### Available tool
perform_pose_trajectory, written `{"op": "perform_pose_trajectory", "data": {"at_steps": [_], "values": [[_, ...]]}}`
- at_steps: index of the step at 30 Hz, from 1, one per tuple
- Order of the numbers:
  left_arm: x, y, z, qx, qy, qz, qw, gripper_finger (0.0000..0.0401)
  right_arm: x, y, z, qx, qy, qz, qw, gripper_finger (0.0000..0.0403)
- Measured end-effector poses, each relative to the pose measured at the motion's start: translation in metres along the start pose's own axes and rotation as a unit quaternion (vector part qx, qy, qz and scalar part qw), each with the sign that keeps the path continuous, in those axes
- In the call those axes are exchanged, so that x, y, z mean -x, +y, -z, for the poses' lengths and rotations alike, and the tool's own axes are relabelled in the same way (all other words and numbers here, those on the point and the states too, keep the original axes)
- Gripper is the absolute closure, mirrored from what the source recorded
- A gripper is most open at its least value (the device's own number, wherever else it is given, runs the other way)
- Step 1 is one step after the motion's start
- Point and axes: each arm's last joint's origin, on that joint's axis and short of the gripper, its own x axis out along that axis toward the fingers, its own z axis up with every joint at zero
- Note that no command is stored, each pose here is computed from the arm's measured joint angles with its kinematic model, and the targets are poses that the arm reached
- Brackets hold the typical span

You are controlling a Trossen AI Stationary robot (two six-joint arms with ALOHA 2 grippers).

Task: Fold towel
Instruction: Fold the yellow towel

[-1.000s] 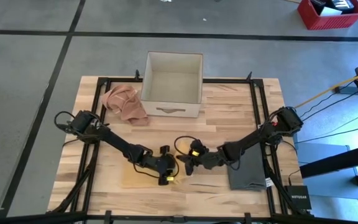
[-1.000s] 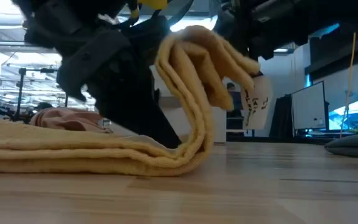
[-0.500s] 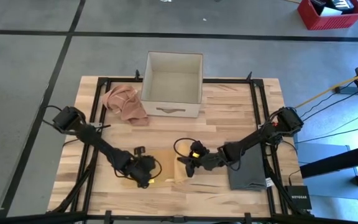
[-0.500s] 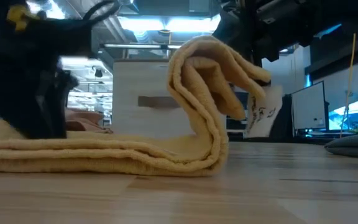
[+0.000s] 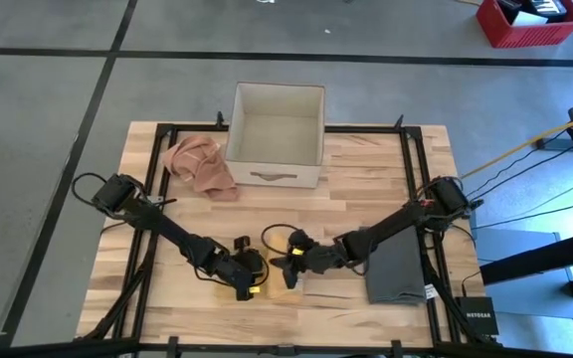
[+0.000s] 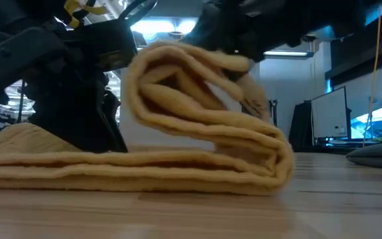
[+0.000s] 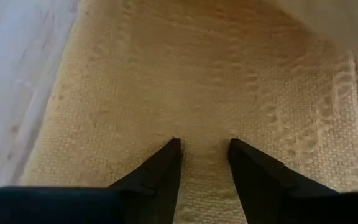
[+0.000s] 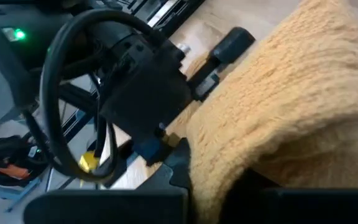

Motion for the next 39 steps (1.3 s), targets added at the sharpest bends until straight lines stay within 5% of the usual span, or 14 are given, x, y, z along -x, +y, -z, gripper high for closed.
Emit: {"op": "perform_pose_trajectory", "data": {"at_steps": [6, 12, 17, 23, 30, 39], "values": [[0.006, -0.001, -0.002, -0.006, -0.003, 0.004, 1.000, 0.0270, -0.016, 0.000, 0.001, 0.003, 0.008, 0.006, 1.000, 0.0377], [0.049, -0.012, -0.016, 0.015, 0.031, 0.014, 0.999, 0.0270, -0.017, -0.006, 0.006, 0.014, 0.028, 0.031, 0.999, 0.0377], [0.074, -0.020, 0.006, 0.029, 0.084, 0.000, 0.996, 0.0270, -0.017, -0.006, 0.007, 0.014, 0.031, 0.029, 0.999, 0.0377], [0.054, -0.015, 0.043, 0.038, 0.087, -0.056, 0.994, 0.0270, -0.017, -0.001, 0.004, -0.001, 0.024, 0.002, 1.000, 0.0377], [0.034, -0.017, 0.039, 0.041, 0.041, -0.028, 0.998, 0.0270, -0.024, 0.015, -0.008, -0.009, 0.004, -0.027, 1.000, 0.0377], [0.034, -0.016, 0.038, 0.038, 0.044, -0.024, 0.998, 0.0270, -0.047, -0.005, 0.001, -0.030, 0.041, 0.002, 0.999, 0.0377]]}}
